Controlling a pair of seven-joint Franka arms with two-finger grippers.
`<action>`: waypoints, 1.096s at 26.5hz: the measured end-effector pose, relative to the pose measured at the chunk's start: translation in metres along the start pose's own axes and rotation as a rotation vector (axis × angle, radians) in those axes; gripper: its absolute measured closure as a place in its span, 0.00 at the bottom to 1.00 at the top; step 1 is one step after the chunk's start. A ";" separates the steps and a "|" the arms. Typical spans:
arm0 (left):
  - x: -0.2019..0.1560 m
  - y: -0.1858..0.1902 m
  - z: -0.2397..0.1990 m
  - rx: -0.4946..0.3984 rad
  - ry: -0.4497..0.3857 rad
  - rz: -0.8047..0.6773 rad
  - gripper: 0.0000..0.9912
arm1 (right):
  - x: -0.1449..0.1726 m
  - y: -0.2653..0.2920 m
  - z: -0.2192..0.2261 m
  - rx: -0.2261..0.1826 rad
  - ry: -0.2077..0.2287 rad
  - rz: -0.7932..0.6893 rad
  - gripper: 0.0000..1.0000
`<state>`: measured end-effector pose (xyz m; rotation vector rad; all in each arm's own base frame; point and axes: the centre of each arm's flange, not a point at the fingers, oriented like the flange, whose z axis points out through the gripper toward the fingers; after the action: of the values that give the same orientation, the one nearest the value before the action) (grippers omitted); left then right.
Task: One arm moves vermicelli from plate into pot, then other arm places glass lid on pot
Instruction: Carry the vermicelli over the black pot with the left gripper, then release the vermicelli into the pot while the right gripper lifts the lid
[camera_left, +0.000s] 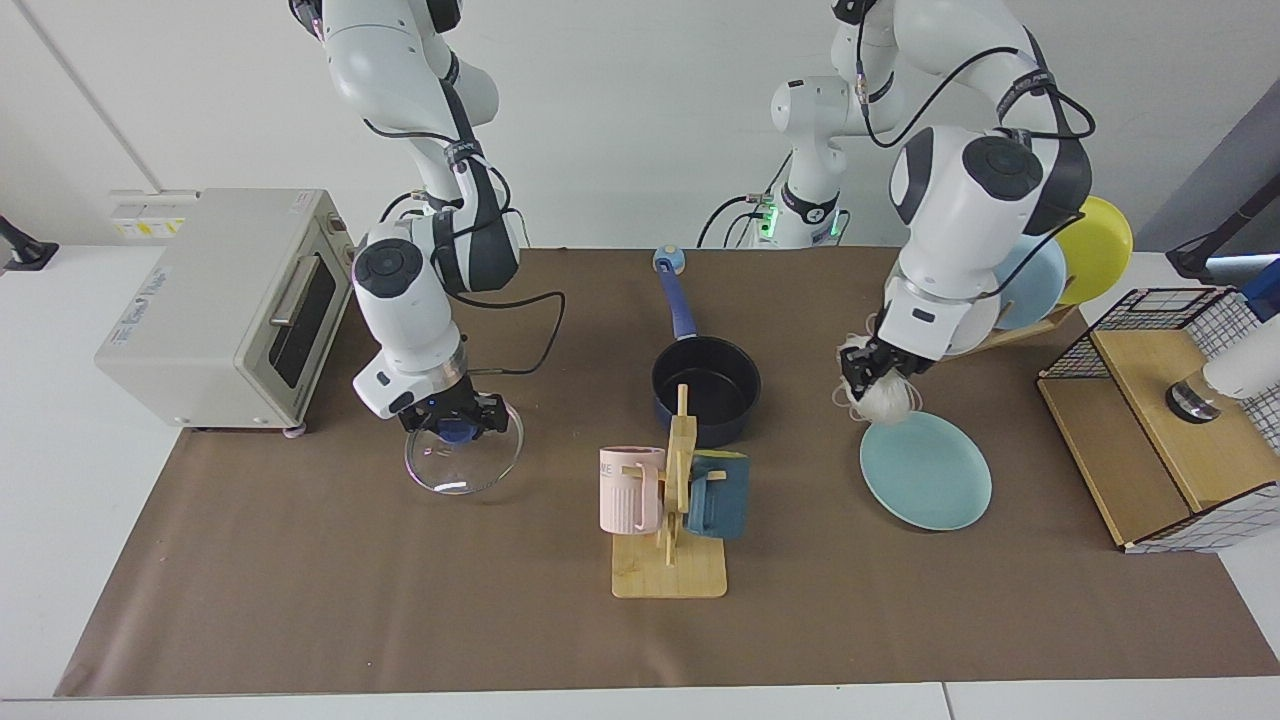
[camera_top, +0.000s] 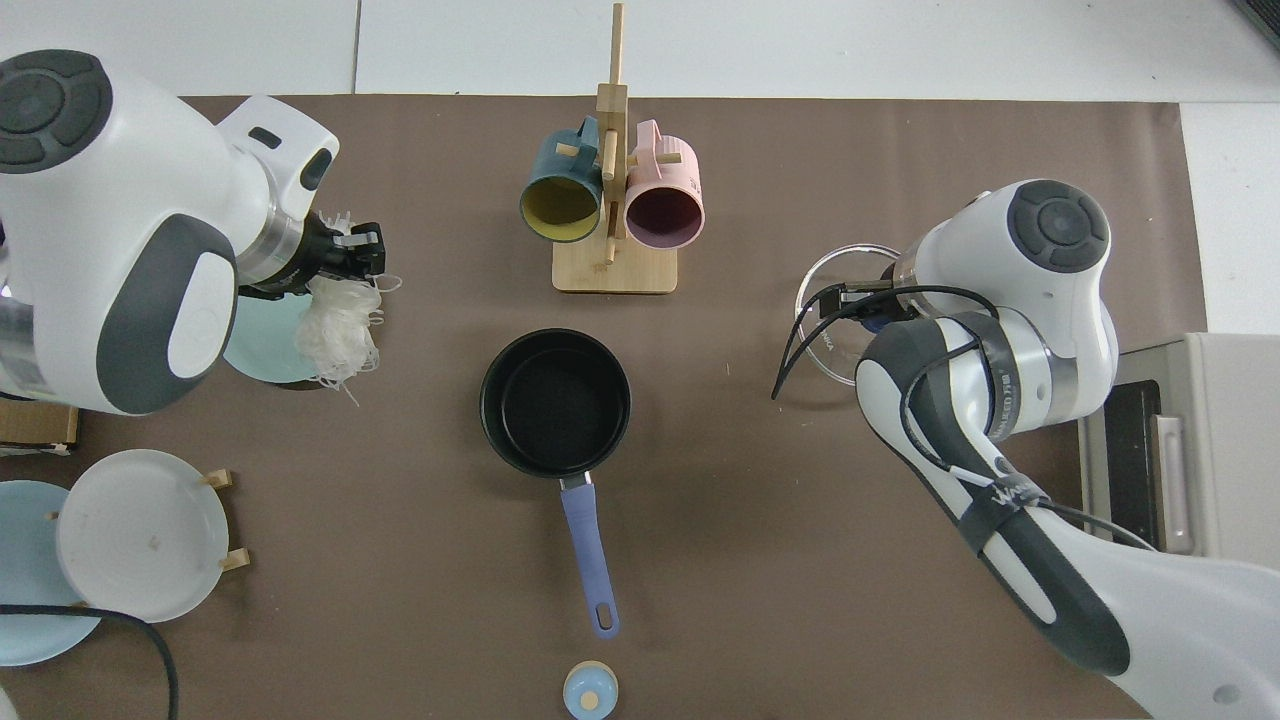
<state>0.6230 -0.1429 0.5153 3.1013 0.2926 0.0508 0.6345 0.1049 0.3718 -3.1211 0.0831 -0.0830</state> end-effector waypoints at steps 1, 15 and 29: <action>-0.010 0.011 -0.004 0.000 -0.015 0.005 0.60 | 0.000 0.000 -0.008 0.001 0.003 -0.001 0.56; -0.093 0.115 0.052 -0.122 -0.070 0.062 0.60 | -0.040 0.028 -0.144 -0.013 0.000 -0.053 0.56; -0.110 0.137 0.142 -0.155 -0.085 0.084 0.60 | -0.052 0.030 -0.153 -0.017 -0.021 -0.078 0.56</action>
<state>0.5453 -0.3010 0.3742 2.9507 0.1478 -0.0537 0.5723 0.0751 0.5216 -3.1407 -0.0380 -0.0510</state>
